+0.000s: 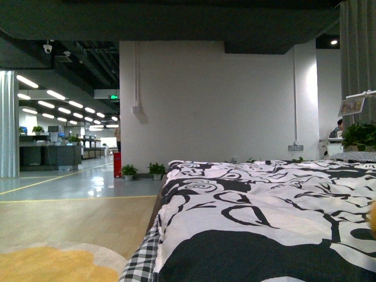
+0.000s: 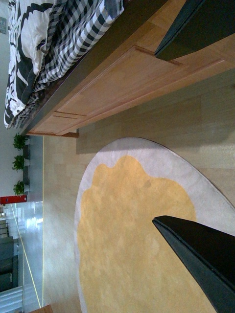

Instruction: Put away toys

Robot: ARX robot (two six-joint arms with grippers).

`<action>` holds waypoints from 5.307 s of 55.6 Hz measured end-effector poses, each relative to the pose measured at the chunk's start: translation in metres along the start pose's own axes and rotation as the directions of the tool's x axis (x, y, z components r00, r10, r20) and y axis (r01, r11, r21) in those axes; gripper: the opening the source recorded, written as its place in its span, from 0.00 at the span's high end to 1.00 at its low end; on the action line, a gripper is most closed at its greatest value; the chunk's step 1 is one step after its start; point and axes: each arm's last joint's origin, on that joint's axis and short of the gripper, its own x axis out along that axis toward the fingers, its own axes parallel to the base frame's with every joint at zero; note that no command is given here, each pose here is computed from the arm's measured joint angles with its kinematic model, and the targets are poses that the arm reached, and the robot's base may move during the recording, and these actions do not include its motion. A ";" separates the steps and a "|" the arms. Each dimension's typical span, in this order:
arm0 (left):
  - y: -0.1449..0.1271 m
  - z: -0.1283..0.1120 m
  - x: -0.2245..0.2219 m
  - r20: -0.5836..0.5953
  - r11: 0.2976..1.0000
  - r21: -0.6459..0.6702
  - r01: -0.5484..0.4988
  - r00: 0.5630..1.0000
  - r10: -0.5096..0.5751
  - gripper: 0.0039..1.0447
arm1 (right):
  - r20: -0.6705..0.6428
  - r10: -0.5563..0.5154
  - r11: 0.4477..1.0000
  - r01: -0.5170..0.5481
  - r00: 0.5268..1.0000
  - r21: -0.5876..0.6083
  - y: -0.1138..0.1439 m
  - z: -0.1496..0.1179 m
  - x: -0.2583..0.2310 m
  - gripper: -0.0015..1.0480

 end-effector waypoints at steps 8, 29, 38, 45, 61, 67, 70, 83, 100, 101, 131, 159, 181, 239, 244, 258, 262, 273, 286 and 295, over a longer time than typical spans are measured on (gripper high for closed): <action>0.000 0.000 0.000 0.000 1.000 0.000 0.000 1.000 0.000 0.06 | 0.004 0.015 0.999 -0.015 1.000 -0.046 0.009 -0.032 -0.004 0.93; 0.000 0.000 0.000 0.000 1.000 0.000 0.000 1.000 0.000 0.06 | 0.013 0.012 0.998 -0.011 1.000 -0.056 0.006 -0.079 -0.017 0.93; 0.000 0.000 0.000 0.000 1.000 0.000 0.001 1.000 -0.001 0.06 | 0.019 0.015 0.998 -0.014 1.000 -0.056 0.005 -0.090 -0.019 0.93; 0.000 0.000 0.000 0.000 1.000 0.000 0.001 1.000 -0.001 0.06 | 0.025 0.015 0.998 -0.013 1.000 -0.056 0.005 -0.095 -0.019 0.93; 0.000 0.000 0.000 0.000 1.000 0.000 0.001 1.000 -0.001 0.06 | 0.027 0.015 0.998 -0.013 1.000 -0.056 0.004 -0.106 -0.019 0.93; 0.000 0.000 0.000 0.000 1.000 0.000 0.001 1.000 -0.001 0.06 | 0.028 0.015 0.998 -0.013 1.000 -0.056 0.004 -0.108 -0.019 0.93; 0.000 0.000 0.000 0.000 1.000 0.000 0.001 1.000 -0.001 0.06 | 0.028 0.015 0.998 -0.014 0.999 -0.056 0.004 -0.110 -0.019 0.93; 0.000 0.000 0.000 0.000 1.000 0.000 0.000 1.000 0.000 0.06 | 0.030 0.016 0.998 -0.015 0.999 -0.056 0.003 -0.123 -0.019 0.93; 0.000 0.000 0.000 0.000 1.000 0.000 0.001 1.000 -0.001 0.06 | 0.029 0.016 0.998 -0.014 0.999 -0.056 0.003 -0.123 -0.019 0.93; 0.000 0.000 0.000 0.000 1.000 0.000 0.001 1.000 -0.001 0.06 | 0.029 0.016 0.998 -0.014 0.999 -0.056 0.003 -0.123 -0.019 0.93; 0.000 0.000 0.000 -0.001 1.000 0.000 -0.002 1.000 0.002 0.06 | 0.018 0.027 0.998 -0.026 0.999 -0.058 0.004 -0.125 -0.019 0.93; 0.000 0.000 0.000 0.000 1.000 0.000 -0.001 1.000 0.001 0.06 | 0.017 0.021 0.998 -0.020 1.000 -0.058 0.004 -0.125 -0.019 0.93; 0.000 0.000 0.000 0.000 1.000 0.000 0.000 1.000 0.000 0.06 | 0.017 0.022 0.998 -0.021 1.000 -0.058 0.004 -0.125 -0.019 0.93; 0.000 0.000 0.000 0.000 1.000 0.002 0.002 1.000 -0.002 0.06 | 0.016 0.029 0.998 -0.028 0.999 -0.058 0.004 -0.125 -0.019 0.93; 0.000 0.000 0.000 0.000 1.000 0.002 0.002 1.000 -0.002 0.06 | 0.017 0.022 0.998 -0.021 1.000 -0.059 0.004 -0.125 -0.019 0.93; 0.000 0.000 0.000 0.000 1.000 0.002 -0.005 1.000 0.005 0.06 | 0.016 0.035 0.998 -0.034 0.999 -0.059 0.004 -0.125 -0.019 0.93; 0.000 0.000 0.000 0.000 1.000 0.002 -0.002 1.000 0.002 0.06 | 0.016 0.034 0.998 -0.033 0.999 -0.059 0.004 -0.125 -0.019 0.93; 0.000 0.000 0.000 0.000 1.000 0.002 0.000 1.000 0.000 0.06 | 0.017 0.019 0.998 -0.018 1.000 -0.059 0.004 -0.125 -0.019 0.93; 0.000 0.000 0.000 0.000 1.000 0.002 0.000 1.000 0.000 0.06 | 0.017 0.023 0.998 -0.022 1.000 -0.058 0.004 -0.125 -0.019 0.93; 0.000 0.000 0.000 0.001 1.000 0.002 0.000 1.000 0.000 0.06 | 0.017 0.023 0.998 -0.022 1.000 -0.058 0.004 -0.125 -0.019 0.93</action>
